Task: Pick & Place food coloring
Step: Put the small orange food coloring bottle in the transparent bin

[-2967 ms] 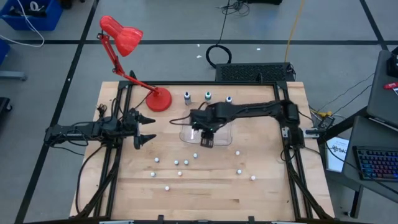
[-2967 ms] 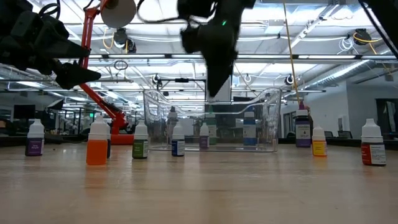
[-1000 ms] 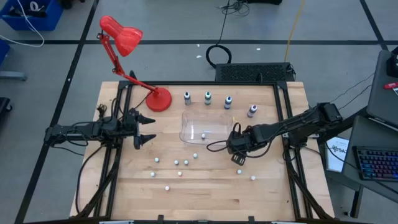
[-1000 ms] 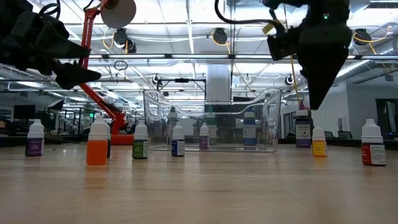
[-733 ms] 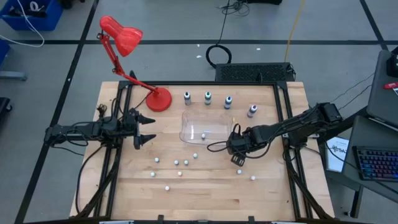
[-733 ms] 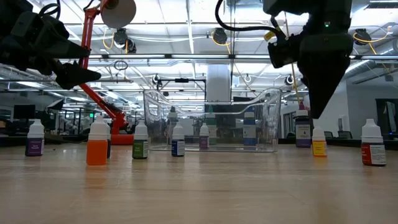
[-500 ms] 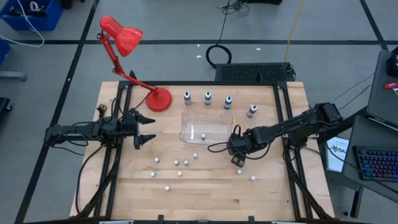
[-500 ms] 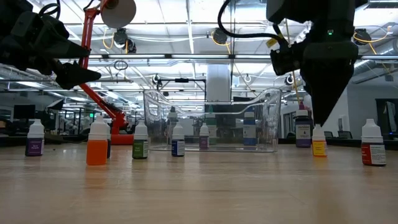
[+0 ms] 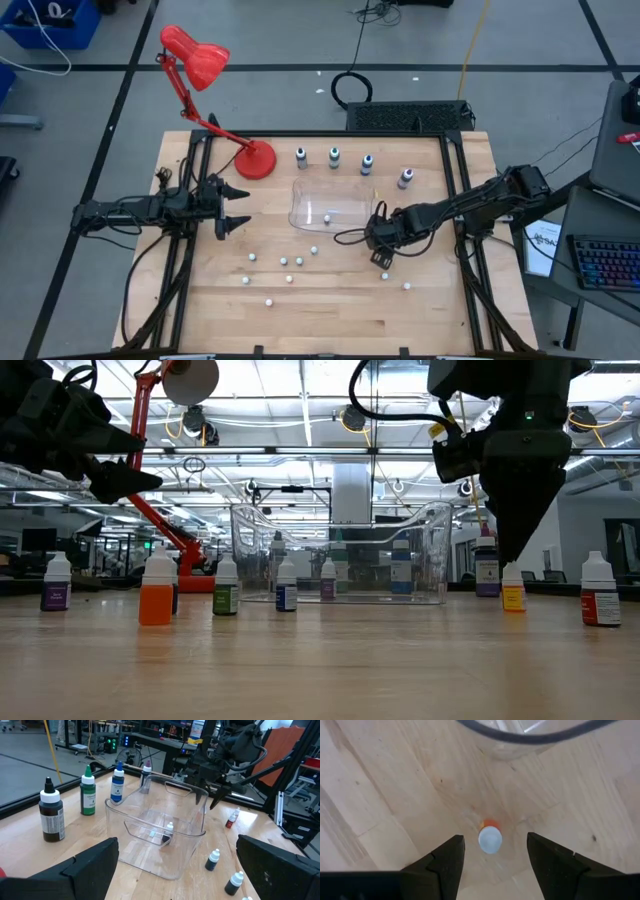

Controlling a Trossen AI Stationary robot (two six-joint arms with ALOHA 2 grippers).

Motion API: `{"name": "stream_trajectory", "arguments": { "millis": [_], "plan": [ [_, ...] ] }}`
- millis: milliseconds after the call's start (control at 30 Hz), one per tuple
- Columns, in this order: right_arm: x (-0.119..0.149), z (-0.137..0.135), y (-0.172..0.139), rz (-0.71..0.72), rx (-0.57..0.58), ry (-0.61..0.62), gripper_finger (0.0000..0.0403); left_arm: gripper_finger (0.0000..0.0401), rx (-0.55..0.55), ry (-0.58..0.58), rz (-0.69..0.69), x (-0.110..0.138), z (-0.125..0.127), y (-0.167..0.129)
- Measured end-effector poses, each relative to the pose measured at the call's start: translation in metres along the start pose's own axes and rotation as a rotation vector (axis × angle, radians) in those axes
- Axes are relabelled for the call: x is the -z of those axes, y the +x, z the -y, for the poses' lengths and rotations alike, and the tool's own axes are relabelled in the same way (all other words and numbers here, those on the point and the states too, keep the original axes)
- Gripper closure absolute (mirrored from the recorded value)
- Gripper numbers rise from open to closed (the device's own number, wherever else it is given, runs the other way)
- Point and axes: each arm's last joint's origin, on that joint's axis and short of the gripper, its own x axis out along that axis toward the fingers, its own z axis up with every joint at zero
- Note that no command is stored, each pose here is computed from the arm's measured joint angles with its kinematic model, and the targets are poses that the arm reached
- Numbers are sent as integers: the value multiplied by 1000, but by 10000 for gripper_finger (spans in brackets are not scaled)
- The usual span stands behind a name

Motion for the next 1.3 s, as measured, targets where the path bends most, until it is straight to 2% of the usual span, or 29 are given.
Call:
{"name": "stream_trajectory", "arguments": {
  "millis": [200, 733, 1033, 1300],
  "plan": [
    [6, 4, 11, 2, -3, 3, 200, 2, 0, 0, 0, 0, 0, 0],
    [3, 2, 11, 32, -30, 6, 200, 2, 0, 0, 0, 0, 0, 0],
    [3, 2, 11, 31, -29, -1, 233, 2, 0, 0, 0, 0, 0, 0],
    [6, 4, 14, 20, -21, -3, 237, 2, 0, 0, -1, 0, 0, 0]
  ]
}}
